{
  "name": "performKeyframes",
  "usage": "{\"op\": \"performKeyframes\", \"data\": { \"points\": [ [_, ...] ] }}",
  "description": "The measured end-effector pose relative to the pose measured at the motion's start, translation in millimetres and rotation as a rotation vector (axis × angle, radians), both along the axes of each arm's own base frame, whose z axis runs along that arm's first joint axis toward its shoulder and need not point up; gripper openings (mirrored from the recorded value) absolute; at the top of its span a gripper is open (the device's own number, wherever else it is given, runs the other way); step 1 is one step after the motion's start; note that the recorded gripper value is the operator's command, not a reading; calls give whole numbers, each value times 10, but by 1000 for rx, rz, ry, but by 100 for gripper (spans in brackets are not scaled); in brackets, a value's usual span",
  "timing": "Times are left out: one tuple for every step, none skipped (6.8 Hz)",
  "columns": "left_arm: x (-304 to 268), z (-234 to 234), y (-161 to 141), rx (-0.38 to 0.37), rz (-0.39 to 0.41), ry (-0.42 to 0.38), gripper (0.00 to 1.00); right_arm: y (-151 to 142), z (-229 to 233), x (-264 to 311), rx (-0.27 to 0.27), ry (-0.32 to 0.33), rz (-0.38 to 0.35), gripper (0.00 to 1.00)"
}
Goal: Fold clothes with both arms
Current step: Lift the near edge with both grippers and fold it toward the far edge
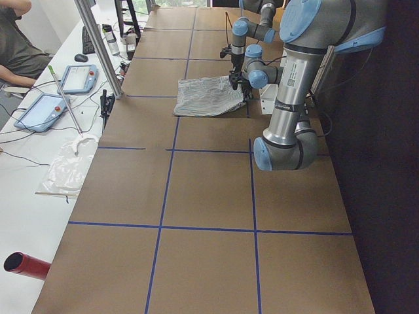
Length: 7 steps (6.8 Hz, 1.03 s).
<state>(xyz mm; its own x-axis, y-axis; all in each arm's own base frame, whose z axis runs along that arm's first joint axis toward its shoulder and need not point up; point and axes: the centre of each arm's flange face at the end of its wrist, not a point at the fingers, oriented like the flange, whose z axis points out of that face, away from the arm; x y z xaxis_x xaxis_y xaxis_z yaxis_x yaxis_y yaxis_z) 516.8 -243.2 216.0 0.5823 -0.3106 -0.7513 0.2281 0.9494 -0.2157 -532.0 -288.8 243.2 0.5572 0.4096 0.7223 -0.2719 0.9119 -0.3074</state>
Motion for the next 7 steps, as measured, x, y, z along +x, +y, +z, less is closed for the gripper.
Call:
{"op": "performKeyframes", "data": {
  "points": [
    [-64, -22, -166, 3, -30, 4, 0, -181, -40, 57, 27, -38, 22, 0],
    [-172, -65, -423, 7, -77, 13, 0, -430, -53, 84, 54, -55, 48, 0],
    [-259, -88, -686, 10, -125, 16, 0, -702, -47, 27, 73, -46, 67, 0],
    [-245, -72, -839, 11, -150, 22, 0, -909, -39, -64, 78, -29, 81, 0],
    [-174, -28, -936, 13, -164, 38, 0, -1085, -49, -99, 78, -20, 98, 0],
    [-123, 31, -1037, 9, -181, 47, 0, -1240, -52, -65, 80, -20, 118, 0],
    [-128, 49, -1238, 1, -218, 50, 0, -1461, -90, -10, 86, -21, 141, 0]
  ]
}}
